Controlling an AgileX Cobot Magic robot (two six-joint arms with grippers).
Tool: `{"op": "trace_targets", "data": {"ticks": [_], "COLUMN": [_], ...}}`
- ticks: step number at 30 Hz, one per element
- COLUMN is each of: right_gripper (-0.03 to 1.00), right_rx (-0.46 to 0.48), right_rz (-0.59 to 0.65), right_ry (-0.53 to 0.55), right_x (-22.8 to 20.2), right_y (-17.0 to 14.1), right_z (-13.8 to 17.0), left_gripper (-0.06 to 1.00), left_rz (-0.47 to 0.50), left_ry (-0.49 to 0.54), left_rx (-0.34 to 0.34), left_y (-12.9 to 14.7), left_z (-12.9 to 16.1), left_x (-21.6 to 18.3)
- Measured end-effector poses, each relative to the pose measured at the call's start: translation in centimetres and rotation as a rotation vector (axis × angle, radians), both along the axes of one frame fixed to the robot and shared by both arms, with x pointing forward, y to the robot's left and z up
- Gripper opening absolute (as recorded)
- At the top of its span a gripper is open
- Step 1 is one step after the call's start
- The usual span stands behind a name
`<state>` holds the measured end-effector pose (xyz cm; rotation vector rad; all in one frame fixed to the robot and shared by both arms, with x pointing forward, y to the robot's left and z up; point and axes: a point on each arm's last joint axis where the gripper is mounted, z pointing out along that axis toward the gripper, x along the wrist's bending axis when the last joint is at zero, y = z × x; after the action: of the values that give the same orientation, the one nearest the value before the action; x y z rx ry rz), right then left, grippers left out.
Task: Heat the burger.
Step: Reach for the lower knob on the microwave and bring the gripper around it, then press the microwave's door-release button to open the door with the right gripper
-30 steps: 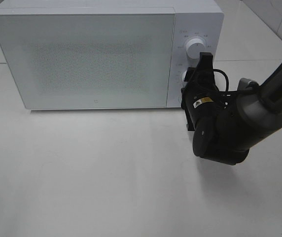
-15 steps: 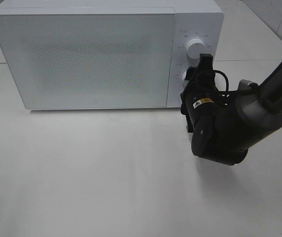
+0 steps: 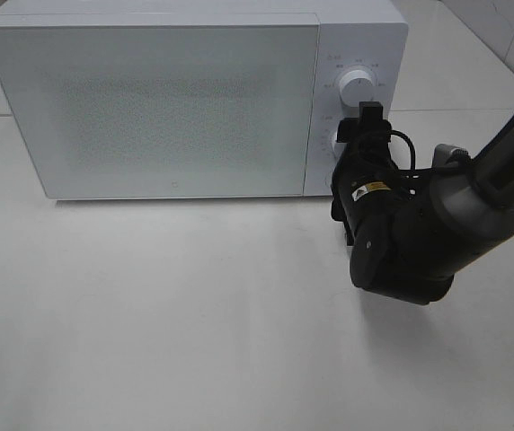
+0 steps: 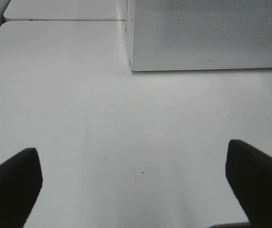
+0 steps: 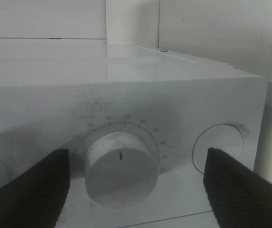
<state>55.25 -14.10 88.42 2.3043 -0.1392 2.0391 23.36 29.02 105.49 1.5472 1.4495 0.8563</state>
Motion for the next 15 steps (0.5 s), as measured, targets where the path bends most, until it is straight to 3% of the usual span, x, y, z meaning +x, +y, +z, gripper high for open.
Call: {"op": "trace_targets", "data": {"ticks": [11, 15], "right_gripper": [0.76, 0.76], "right_rx": [-0.045, -0.073], "right_rz": [0.098, 0.118], "right_ry": [0.020, 0.009], "right_x": [-1.7, -2.6], "right_y": [1.1, 0.5], "right_z": [-0.6, 0.6], "left_gripper": [0.99, 0.99], "left_rz": [0.000, 0.000], "left_ry": [0.000, 0.000], "left_rx": [0.000, 0.000], "left_y": [0.0, 0.0], "left_z": [0.0, 0.0], "left_x": [0.0, 0.0]}}
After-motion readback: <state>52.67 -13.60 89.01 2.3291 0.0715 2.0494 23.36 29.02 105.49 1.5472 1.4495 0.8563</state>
